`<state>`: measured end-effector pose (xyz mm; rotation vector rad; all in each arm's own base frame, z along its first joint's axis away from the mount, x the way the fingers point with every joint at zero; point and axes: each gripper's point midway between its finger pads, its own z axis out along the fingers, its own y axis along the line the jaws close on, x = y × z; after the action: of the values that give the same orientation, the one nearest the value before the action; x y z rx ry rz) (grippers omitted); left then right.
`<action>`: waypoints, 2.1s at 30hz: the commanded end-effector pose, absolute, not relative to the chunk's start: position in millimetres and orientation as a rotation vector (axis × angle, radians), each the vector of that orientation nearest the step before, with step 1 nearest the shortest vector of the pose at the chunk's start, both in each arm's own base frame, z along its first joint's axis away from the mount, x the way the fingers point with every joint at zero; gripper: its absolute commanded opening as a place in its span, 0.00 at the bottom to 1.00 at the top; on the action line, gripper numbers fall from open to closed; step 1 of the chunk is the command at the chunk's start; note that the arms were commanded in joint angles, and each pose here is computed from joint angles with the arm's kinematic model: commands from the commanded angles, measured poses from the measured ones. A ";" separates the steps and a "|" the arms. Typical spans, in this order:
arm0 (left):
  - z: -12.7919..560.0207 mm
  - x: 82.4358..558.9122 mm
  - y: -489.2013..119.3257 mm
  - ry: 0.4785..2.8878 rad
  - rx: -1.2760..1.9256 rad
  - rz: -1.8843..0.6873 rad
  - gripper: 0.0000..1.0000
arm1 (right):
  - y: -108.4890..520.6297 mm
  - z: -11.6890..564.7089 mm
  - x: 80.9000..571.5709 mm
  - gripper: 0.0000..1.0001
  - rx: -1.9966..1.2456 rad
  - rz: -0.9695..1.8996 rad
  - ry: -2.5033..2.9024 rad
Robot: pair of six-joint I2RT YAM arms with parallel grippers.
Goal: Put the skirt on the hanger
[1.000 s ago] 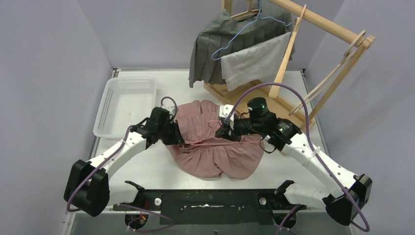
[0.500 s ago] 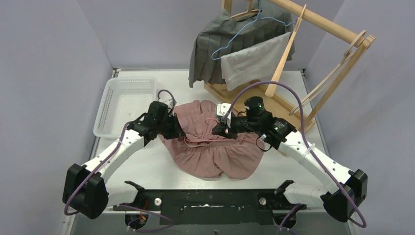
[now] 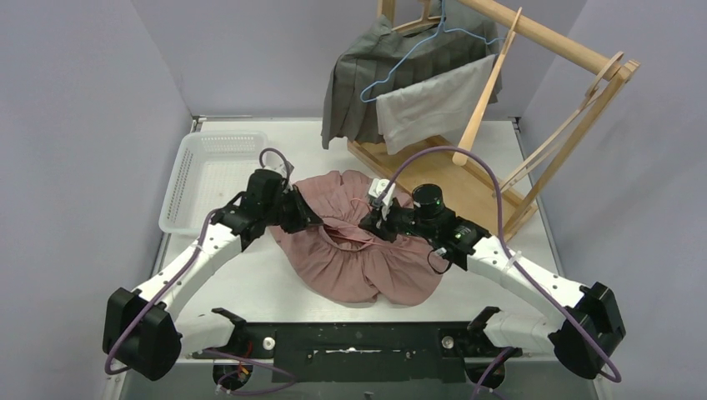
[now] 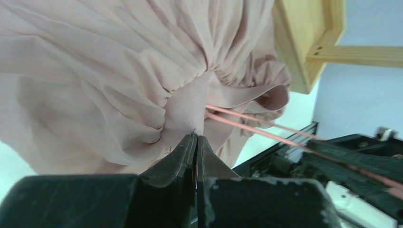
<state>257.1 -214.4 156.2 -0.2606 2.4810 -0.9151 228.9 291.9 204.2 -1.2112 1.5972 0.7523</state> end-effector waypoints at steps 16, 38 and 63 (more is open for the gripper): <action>255.8 246.8 -278.0 2.037 0.038 -1.620 0.00 | 312.1 263.2 272.9 0.00 -0.799 0.655 1.250; 249.1 335.9 -191.5 1.404 1.106 -0.560 0.68 | 310.1 296.3 279.7 0.00 -0.651 0.760 0.998; 202.3 267.3 -280.2 1.314 1.570 -0.818 0.23 | 315.9 309.6 256.1 0.00 -0.776 0.885 0.954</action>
<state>306.6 -249.8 169.8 1.5434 1.4262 -0.5466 264.2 318.4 229.4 -0.8327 1.2106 0.8709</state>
